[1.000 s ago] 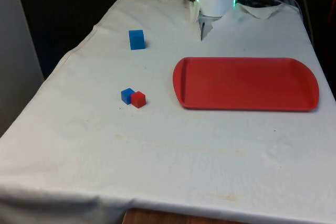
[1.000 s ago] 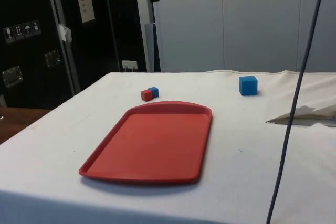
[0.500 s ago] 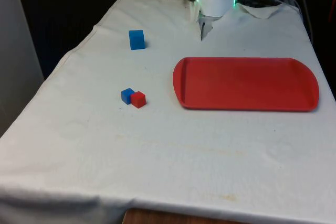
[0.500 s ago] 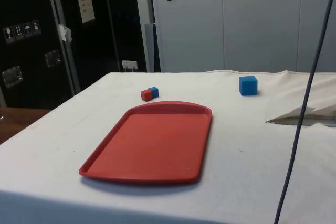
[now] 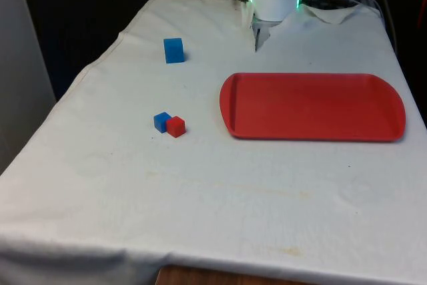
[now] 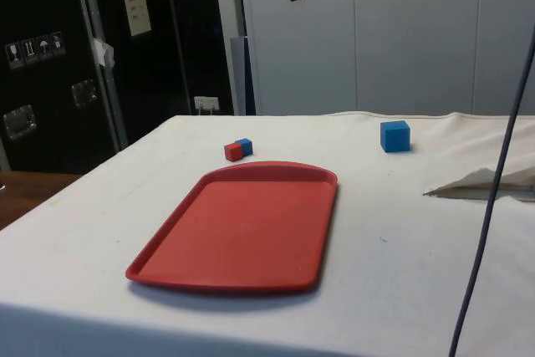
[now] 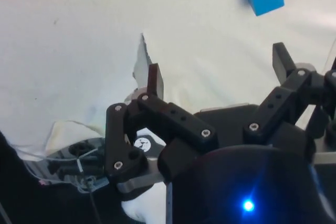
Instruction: Pick up the largest block and place it onto the tray.
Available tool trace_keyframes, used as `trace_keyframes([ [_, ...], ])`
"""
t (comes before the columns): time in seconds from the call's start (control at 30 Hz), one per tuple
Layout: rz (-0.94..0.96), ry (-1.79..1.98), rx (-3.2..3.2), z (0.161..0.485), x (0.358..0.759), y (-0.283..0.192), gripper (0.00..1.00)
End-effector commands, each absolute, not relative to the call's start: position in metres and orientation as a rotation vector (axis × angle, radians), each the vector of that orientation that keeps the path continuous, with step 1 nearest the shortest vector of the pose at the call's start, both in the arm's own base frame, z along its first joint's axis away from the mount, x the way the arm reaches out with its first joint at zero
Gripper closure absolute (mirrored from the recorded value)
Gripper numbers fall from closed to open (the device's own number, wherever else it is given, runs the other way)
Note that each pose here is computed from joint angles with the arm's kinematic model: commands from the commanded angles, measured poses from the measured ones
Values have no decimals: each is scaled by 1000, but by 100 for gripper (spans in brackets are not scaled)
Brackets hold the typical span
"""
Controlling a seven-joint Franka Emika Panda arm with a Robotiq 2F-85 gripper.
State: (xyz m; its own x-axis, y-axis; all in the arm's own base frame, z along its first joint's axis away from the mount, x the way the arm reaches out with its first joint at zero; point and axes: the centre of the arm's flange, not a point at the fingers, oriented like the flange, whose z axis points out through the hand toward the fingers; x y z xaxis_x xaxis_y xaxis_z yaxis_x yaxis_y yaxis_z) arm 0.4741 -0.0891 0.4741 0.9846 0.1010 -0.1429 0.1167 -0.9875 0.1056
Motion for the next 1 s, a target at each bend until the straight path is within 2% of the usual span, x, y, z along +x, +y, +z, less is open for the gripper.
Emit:
trace_keyframes([
  [0.0, -203, 176, 3006, 473, 469, -92, 0],
  [0.73, -303, 226, 2961, 434, 431, -109, 0],
  [0.97, -312, 264, 2950, 402, 412, -110, 0],
])
